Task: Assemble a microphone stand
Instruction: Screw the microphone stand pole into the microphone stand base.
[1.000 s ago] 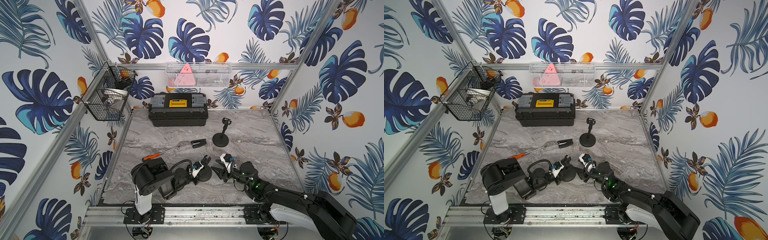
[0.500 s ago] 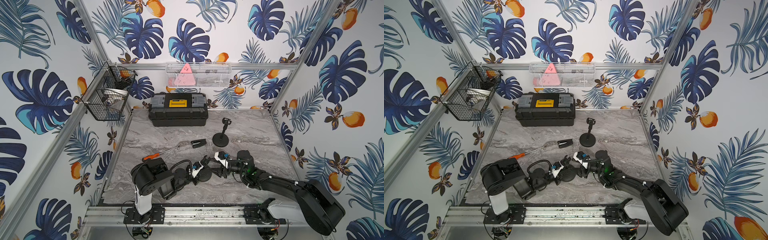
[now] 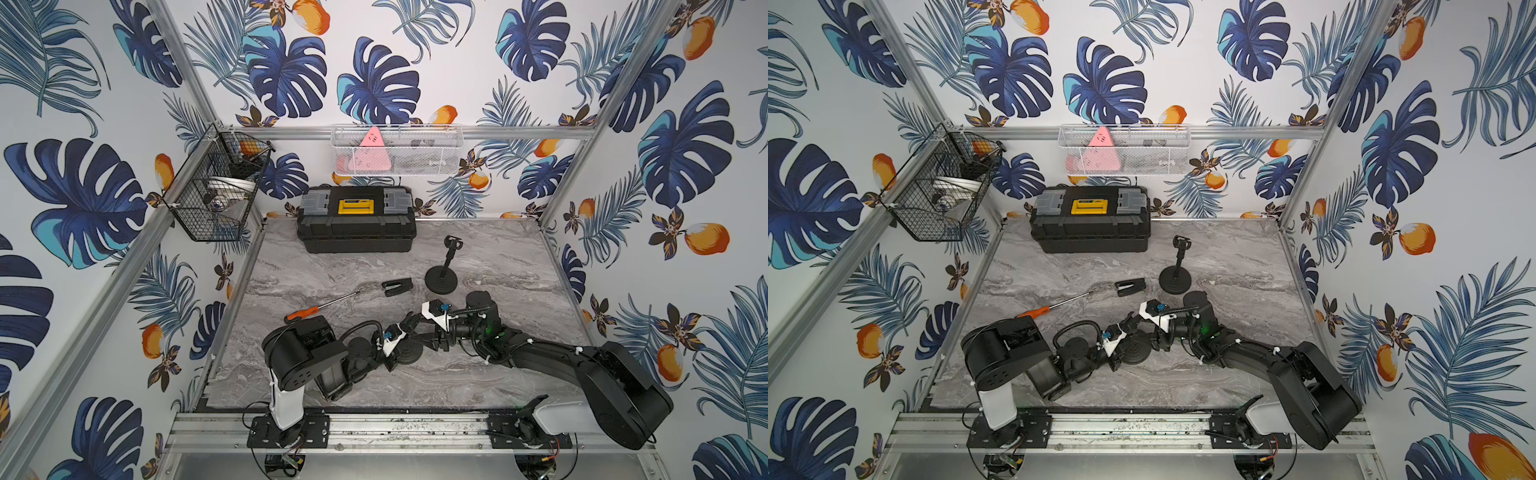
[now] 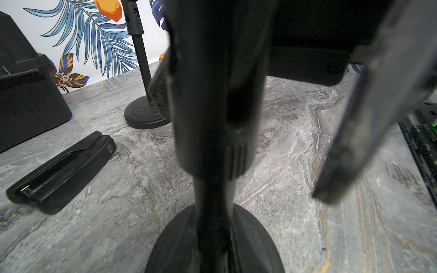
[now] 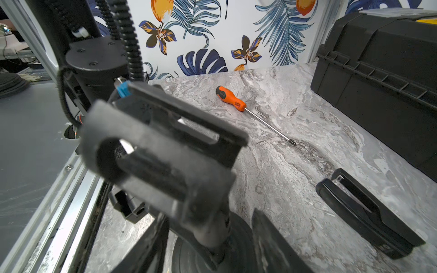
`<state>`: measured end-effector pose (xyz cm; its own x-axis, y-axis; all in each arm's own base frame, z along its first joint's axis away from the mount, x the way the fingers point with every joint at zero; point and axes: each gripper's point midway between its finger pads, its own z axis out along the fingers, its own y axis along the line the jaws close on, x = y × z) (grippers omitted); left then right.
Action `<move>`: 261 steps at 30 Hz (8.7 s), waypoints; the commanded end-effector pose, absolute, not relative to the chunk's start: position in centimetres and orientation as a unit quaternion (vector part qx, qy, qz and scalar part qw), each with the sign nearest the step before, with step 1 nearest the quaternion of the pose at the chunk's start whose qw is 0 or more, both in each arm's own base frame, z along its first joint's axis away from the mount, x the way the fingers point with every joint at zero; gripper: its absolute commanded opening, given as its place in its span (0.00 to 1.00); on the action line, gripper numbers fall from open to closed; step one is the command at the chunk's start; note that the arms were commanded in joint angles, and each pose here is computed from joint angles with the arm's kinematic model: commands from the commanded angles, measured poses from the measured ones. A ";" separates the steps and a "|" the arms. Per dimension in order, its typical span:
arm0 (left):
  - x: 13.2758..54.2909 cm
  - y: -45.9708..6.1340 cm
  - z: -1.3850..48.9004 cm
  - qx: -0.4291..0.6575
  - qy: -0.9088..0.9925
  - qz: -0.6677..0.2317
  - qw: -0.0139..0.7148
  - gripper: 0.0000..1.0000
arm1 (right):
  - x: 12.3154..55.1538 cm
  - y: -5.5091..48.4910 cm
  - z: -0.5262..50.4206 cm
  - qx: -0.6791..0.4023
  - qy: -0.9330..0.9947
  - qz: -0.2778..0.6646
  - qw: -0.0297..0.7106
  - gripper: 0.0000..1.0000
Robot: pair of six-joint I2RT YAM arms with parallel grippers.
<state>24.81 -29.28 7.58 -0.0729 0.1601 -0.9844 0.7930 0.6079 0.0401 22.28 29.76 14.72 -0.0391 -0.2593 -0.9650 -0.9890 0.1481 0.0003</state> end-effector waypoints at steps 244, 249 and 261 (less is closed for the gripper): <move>24.2 -28.0 7.2 0.332 0.697 -0.270 0.575 0.18 | 21.2 32.5 14.8 -0.566 0.554 0.454 0.409 0.00; 24.4 -28.7 7.0 0.336 0.695 -0.278 0.572 0.18 | 21.0 31.9 14.5 -0.558 0.566 0.443 0.415 0.00; 24.6 -29.4 6.8 0.338 0.694 -0.287 0.567 0.27 | 23.4 29.6 12.4 -0.460 0.666 0.378 0.450 0.00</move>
<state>25.15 -29.46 8.39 -0.0858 0.0969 -0.9916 0.7830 0.6220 -0.0070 22.98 30.20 14.18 -0.0428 -0.2570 -0.9655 -0.9793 0.2023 -0.0104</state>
